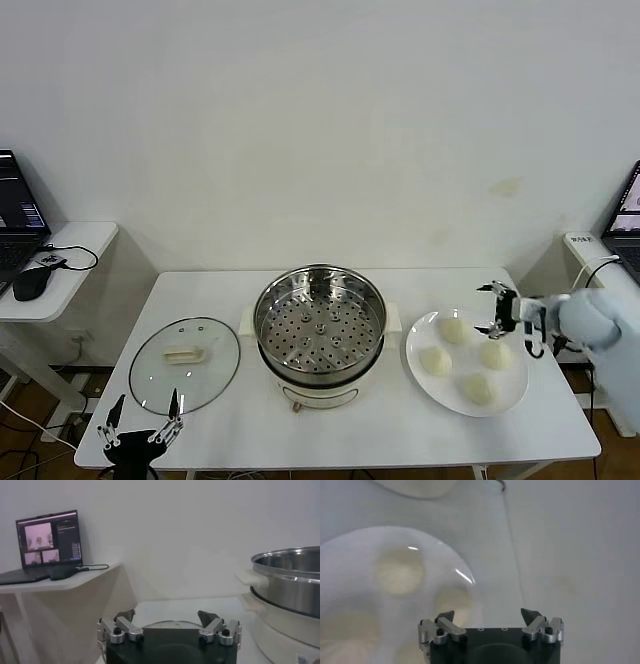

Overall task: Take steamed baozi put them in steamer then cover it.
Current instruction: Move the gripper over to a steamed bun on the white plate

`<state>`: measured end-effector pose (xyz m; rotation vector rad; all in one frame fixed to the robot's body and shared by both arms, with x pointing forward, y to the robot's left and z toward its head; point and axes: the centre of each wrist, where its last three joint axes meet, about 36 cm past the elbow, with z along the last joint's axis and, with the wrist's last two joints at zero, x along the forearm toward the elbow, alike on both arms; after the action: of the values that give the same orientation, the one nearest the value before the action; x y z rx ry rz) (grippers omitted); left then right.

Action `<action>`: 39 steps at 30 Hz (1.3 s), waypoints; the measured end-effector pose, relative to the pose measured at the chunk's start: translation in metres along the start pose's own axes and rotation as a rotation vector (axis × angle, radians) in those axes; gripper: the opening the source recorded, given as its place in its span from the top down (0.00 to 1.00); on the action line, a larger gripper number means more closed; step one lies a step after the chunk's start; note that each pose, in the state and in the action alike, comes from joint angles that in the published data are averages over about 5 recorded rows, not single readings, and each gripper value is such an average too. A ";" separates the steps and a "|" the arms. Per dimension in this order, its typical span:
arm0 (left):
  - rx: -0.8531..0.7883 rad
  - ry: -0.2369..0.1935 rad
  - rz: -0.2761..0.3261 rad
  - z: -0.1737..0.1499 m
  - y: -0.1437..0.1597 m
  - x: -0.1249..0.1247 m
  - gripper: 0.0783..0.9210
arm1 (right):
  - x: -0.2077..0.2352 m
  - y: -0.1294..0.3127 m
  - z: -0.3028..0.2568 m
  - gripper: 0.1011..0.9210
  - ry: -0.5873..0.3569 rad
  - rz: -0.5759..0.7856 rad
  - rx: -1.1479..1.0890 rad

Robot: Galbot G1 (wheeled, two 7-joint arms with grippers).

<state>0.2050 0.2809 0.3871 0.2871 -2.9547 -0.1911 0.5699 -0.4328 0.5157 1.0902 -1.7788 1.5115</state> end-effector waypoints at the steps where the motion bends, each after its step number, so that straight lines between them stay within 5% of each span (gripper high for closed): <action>1: -0.002 -0.001 -0.001 0.000 0.001 -0.001 0.12 | -0.003 -0.003 -0.001 0.12 0.008 -0.020 0.008; 28: -0.028 -0.020 -0.024 0.002 0.014 -0.015 0.12 | -0.094 -0.023 -0.027 0.12 0.130 -0.237 0.077; 39: -0.032 -0.024 -0.027 0.003 0.016 -0.018 0.12 | -0.108 -0.026 -0.031 0.27 0.156 -0.252 0.073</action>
<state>0.2189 0.3002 0.3839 0.3234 -2.9701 -0.2468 0.6453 -0.3790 0.4463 1.1505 -1.4336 1.4722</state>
